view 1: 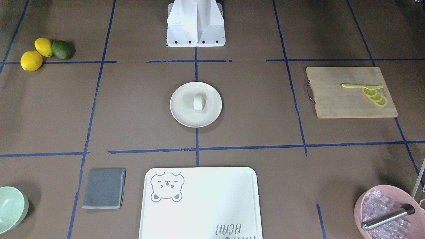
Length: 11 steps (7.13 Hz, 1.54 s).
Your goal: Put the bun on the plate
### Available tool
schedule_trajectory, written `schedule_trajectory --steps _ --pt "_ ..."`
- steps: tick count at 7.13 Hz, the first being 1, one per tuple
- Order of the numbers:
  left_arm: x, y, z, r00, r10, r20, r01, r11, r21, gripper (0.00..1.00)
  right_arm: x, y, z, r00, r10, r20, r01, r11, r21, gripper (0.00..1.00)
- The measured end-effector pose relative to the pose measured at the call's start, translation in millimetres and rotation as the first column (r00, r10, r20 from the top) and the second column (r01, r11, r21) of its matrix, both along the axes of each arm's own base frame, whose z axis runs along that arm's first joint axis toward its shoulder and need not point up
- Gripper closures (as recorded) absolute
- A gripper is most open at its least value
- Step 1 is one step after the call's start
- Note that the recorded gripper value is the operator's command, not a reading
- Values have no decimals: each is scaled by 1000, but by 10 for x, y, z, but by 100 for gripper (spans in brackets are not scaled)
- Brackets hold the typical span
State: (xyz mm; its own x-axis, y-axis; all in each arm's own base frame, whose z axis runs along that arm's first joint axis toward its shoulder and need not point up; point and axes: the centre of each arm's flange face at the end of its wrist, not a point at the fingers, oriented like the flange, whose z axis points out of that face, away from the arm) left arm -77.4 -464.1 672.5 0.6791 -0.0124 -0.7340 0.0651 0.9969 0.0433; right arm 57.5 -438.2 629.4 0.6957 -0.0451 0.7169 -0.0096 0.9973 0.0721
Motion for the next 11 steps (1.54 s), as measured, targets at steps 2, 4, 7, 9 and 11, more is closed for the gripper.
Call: schedule_trajectory --steps 2,4,7,9,11 --pt "-15 15 14 1000 8 -1 -8 1000 -18 0 1 -7 4 1000 -1 -2 1 1000 1 0" --pt "-66 45 -15 998 56 -3 -56 998 -38 0 2 -14 2 1000 -1 -2 1 1000 1 0" --pt "-133 40 -109 998 68 -3 -68 997 -37 0 2 -16 1 1000 -2 -3 2 1000 3 0" --pt "-136 44 -105 998 68 -3 -68 997 -37 0 2 -16 1 1000 -3 -3 3 1000 4 0" --pt "-137 42 -104 998 68 -2 -68 997 -35 0 2 -16 1 1000 -5 -3 5 1000 6 0"
